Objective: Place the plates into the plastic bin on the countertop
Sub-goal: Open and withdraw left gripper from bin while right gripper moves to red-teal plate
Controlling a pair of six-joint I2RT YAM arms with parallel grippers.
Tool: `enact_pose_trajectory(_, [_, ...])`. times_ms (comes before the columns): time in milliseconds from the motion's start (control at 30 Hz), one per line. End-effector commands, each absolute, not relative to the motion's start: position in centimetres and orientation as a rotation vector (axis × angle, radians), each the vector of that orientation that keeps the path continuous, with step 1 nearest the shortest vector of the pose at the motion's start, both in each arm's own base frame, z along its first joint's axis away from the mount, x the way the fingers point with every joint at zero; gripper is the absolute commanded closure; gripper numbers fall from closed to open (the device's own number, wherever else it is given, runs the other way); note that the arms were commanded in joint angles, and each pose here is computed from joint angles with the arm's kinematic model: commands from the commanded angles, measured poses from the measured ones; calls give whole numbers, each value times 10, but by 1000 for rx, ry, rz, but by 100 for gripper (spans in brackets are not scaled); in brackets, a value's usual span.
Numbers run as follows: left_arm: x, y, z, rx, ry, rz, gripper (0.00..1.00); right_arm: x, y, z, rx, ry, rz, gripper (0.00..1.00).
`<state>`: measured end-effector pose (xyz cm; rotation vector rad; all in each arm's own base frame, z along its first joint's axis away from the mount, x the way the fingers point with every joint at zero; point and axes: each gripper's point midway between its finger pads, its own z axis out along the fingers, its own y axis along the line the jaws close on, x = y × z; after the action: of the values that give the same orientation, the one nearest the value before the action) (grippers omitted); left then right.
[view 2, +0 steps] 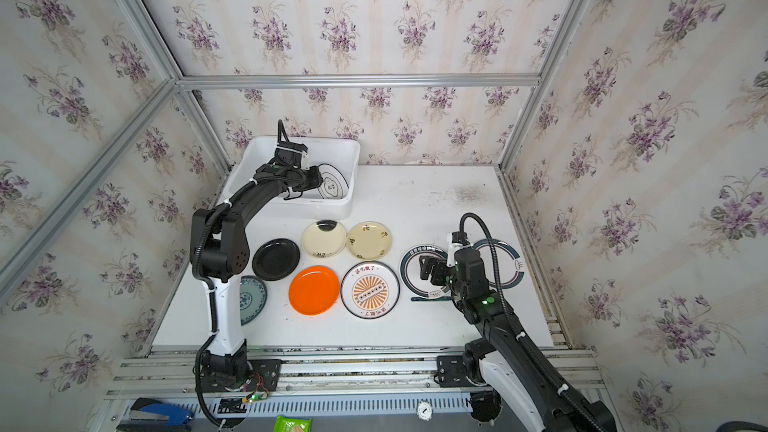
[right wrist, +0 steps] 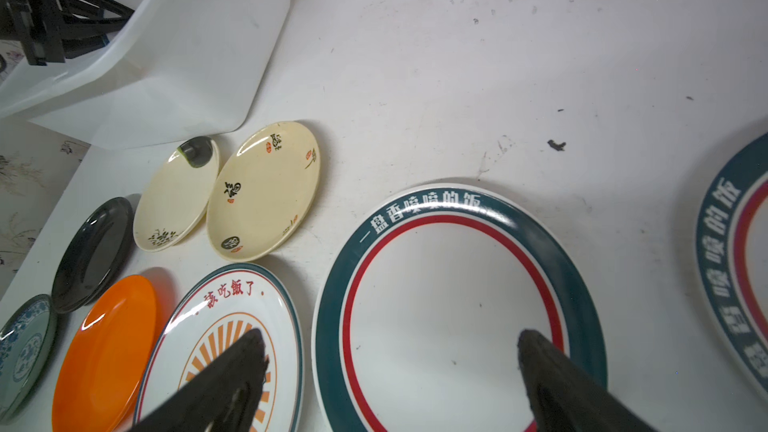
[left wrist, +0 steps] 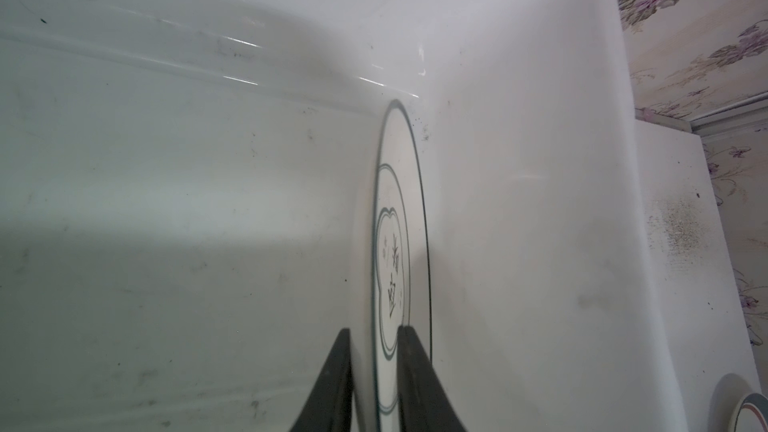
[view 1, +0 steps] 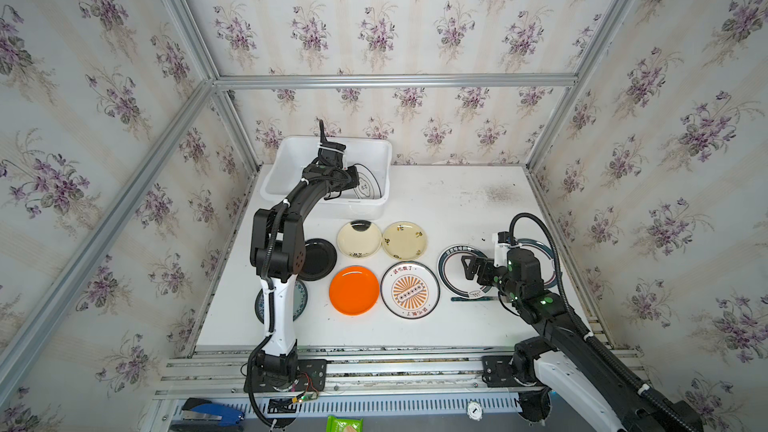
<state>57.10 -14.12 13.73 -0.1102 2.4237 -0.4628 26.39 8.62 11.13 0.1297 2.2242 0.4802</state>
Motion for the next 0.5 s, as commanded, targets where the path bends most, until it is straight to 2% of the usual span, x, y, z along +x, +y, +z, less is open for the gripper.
enact_pose_trajectory(0, [574,-145,147,-77,2397,-478,63,270,83,121,154,2197,465,3])
enact_pose_trajectory(200, [574,-145,151,-65,2389,-480,53,270,77,124,177,2190,426,3])
enact_pose_trajectory(267, [574,-146,154,-59,2384,-482,46,269,74,124,189,2191,410,3])
enact_pose_trajectory(300, [573,-146,155,-54,2382,-480,39,269,72,124,193,2192,403,3])
enact_pose_trajectory(333, [573,-145,155,-53,2381,-478,18,269,71,124,202,2194,394,3])
enact_pose_trajectory(367, [573,-144,157,-54,2377,-474,1,268,68,124,214,2198,375,3])
enact_pose_trajectory(467, [572,-143,163,-60,2367,-465,0,267,58,122,251,2215,312,3])
